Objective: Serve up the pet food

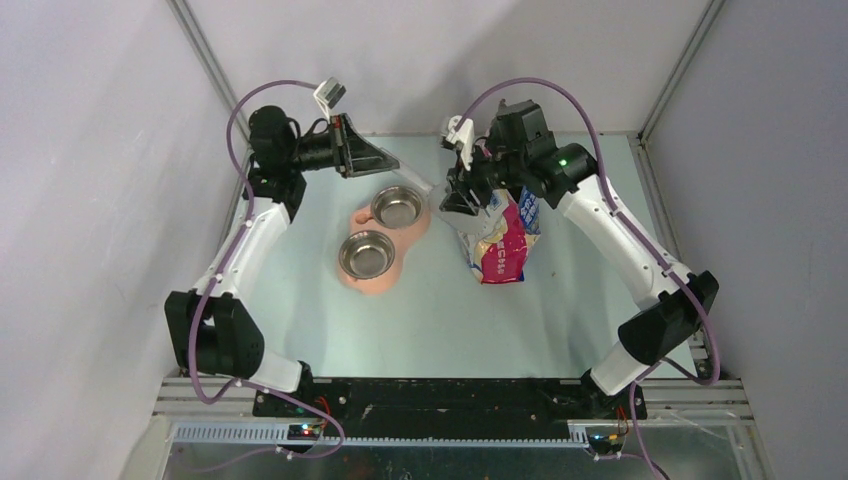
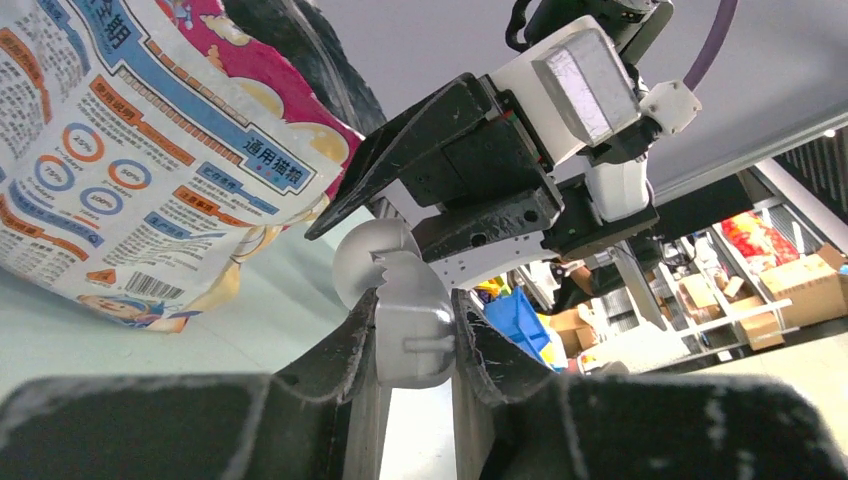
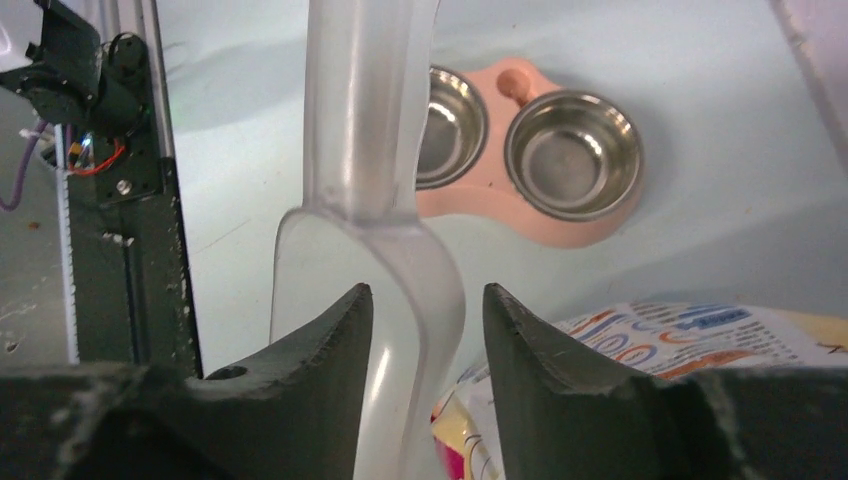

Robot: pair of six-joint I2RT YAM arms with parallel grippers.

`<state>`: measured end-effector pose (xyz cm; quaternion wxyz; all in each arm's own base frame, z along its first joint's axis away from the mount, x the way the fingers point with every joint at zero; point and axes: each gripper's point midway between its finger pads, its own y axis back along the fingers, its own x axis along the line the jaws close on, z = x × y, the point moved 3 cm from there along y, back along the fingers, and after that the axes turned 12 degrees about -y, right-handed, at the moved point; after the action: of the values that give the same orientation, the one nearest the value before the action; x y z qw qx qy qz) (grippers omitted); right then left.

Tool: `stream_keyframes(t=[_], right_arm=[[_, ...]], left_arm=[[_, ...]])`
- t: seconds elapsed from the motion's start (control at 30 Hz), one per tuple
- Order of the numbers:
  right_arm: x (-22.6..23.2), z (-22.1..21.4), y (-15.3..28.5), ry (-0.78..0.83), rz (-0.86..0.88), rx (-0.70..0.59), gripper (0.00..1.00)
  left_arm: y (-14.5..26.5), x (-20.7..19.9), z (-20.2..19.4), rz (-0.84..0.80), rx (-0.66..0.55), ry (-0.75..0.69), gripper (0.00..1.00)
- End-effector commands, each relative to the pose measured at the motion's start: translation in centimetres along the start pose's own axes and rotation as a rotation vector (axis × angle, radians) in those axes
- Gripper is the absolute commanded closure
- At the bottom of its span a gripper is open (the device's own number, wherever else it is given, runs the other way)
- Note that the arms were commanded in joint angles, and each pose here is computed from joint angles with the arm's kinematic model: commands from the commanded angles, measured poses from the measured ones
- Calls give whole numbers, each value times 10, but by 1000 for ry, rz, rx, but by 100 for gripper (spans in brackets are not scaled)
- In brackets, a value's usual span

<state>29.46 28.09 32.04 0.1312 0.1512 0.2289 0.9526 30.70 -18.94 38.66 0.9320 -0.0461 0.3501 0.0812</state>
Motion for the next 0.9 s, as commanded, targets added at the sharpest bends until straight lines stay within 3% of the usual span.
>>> stream_keyframes(t=[0.0, 0.1, 0.17, 0.2, 0.23, 0.3, 0.33, 0.37, 0.4, 0.43, 0.47, 0.67, 0.87], right_arm=[[1, 30, 7, 98, -56, -113, 58], [2, 33, 9, 98, -54, -128, 71], [4, 36, 11, 95, -47, -142, 83], [4, 37, 12, 95, -38, -147, 96], [5, 39, 13, 94, -34, -153, 99], [6, 40, 14, 92, -25, -153, 100], [7, 36, 14, 83, -19, -136, 100], [7, 37, 14, 94, -14, -130, 100], [6, 29, 12, 90, -6, -92, 100], [10, 26, 15, 82, 7, -62, 100], [8, 24, 13, 97, 14, -43, 100], [4, 15, 12, 73, 14, 47, 100], [-5, 19, 0, -33, -52, 45, 100]], left_arm=[[6, -25, 7, -54, 3, -44, 100], [6, -24, 7, -52, 8, -37, 100], [6, -21, 6, -42, 11, -32, 100], [6, -19, 5, -33, 14, -12, 99], [6, -17, 5, -26, 13, -16, 95], [6, -13, 4, -4, 12, -17, 60], [7, -13, 5, 7, 7, -80, 53], [8, -11, 3, 47, 11, -48, 42], [9, -6, 4, 87, 10, -146, 38], [11, -9, 0, 123, 40, -103, 32], [12, -2, -2, 148, 59, -175, 31], [20, 6, -23, 220, 218, -51, 29], [20, 8, -22, 266, 206, -56, 28]])
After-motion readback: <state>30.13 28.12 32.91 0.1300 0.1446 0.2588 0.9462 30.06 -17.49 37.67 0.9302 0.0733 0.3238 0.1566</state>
